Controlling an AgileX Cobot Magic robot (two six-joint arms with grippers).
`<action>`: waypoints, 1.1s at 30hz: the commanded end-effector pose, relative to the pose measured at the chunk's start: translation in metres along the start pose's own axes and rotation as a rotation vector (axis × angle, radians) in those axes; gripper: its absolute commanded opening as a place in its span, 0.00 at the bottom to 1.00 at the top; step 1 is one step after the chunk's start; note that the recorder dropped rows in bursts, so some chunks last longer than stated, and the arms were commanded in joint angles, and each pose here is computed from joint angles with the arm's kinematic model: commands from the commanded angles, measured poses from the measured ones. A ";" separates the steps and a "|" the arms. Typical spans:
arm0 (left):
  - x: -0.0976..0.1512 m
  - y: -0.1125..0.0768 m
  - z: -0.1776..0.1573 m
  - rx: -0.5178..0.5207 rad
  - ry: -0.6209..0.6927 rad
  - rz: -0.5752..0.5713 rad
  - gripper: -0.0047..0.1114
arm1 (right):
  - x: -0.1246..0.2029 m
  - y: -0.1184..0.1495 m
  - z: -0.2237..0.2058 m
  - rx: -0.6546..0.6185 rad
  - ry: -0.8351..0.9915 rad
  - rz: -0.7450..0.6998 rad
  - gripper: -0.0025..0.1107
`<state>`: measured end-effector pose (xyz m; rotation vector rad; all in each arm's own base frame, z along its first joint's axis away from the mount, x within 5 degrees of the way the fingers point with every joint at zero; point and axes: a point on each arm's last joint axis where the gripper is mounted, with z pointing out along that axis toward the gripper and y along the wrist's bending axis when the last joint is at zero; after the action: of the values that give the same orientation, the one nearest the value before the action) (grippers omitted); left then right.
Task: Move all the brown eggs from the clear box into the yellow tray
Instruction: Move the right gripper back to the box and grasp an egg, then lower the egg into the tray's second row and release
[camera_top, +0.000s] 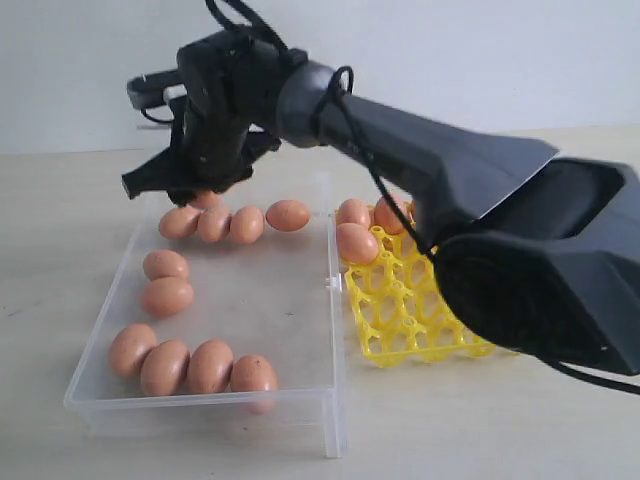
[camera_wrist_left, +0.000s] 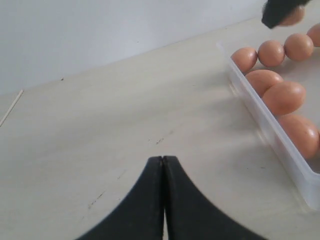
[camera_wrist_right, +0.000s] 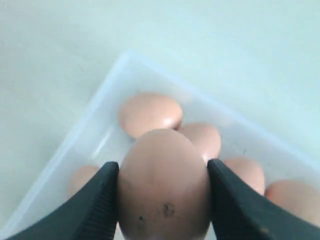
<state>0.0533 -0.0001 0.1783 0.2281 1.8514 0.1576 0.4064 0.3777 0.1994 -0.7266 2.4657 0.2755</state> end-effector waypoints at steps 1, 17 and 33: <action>-0.002 0.000 -0.001 -0.002 -0.018 -0.005 0.04 | -0.013 -0.004 -0.049 -0.023 -0.208 -0.066 0.02; -0.002 0.000 -0.001 -0.002 -0.018 -0.005 0.04 | 0.180 -0.129 -0.129 0.139 -0.728 -0.057 0.02; -0.002 0.000 -0.001 -0.002 -0.018 -0.005 0.04 | 0.223 -0.173 -0.082 0.095 -0.644 0.068 0.02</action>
<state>0.0533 -0.0001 0.1783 0.2281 1.8514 0.1576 0.3045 0.1049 0.1413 -0.4016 1.8903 0.3144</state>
